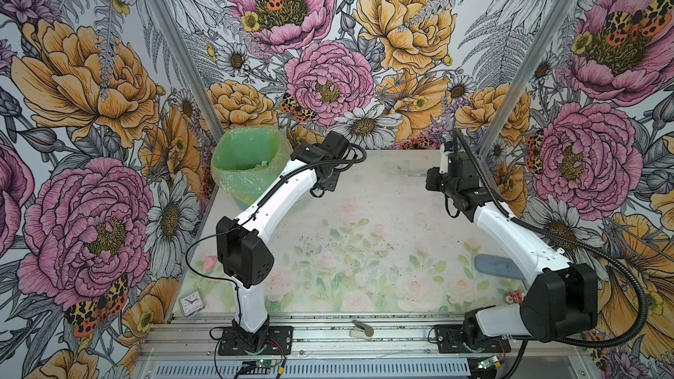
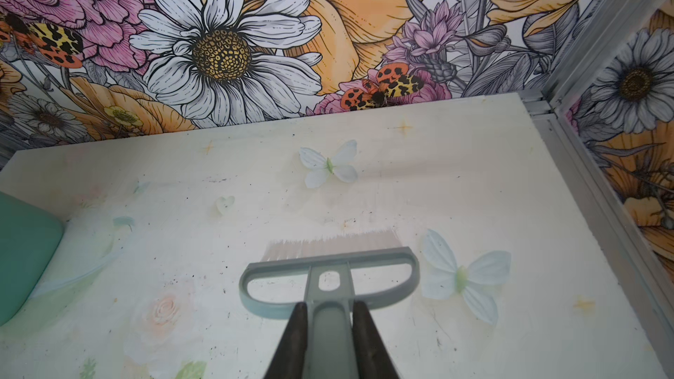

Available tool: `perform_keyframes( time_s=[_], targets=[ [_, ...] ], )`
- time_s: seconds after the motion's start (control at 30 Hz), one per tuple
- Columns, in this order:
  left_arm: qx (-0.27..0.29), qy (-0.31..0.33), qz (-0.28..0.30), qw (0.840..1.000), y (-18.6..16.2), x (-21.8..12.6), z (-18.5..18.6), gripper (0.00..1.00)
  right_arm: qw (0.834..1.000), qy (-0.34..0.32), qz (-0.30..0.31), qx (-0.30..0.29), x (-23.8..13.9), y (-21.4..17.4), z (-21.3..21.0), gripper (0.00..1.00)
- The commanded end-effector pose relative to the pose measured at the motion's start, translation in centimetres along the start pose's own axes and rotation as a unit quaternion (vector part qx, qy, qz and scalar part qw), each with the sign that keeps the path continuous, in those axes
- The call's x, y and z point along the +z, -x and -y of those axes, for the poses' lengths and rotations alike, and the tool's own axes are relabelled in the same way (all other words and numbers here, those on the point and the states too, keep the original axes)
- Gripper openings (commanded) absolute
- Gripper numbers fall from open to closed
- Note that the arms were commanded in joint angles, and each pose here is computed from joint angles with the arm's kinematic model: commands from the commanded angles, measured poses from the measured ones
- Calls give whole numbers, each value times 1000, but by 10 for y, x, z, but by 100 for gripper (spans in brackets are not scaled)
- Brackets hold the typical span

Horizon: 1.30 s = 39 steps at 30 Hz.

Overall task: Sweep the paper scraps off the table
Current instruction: 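Lower the empty dustpan to the table center with the left gripper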

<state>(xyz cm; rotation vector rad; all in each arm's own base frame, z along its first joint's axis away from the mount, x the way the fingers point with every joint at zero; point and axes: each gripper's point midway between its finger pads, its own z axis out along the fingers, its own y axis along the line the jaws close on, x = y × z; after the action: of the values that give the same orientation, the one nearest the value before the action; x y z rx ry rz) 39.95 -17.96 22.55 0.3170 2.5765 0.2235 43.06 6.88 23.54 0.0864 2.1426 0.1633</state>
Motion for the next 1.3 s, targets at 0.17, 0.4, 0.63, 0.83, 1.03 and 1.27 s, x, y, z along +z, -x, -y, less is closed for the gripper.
perform_keyframes(
  time_s=[0.17,0.4,0.63,0.83,1.03,1.27],
  targets=[
    [-85,-121,41,988,-3,9,53,24,998,-32,50,12,22,15,12,0],
    [-82,-136,8,987,-20,32,79,24,995,-41,79,42,31,9,19,0],
    [-83,-171,-33,981,-34,78,121,23,996,-50,61,47,45,-17,24,0],
    [-88,-172,-50,980,-42,104,138,23,997,-54,40,50,55,-37,25,0],
    [-89,-148,-56,983,-49,118,139,22,997,-56,21,53,64,-55,24,0],
    [-86,-135,-70,985,-62,131,143,24,997,-55,-1,46,74,-76,15,0]
  ],
)
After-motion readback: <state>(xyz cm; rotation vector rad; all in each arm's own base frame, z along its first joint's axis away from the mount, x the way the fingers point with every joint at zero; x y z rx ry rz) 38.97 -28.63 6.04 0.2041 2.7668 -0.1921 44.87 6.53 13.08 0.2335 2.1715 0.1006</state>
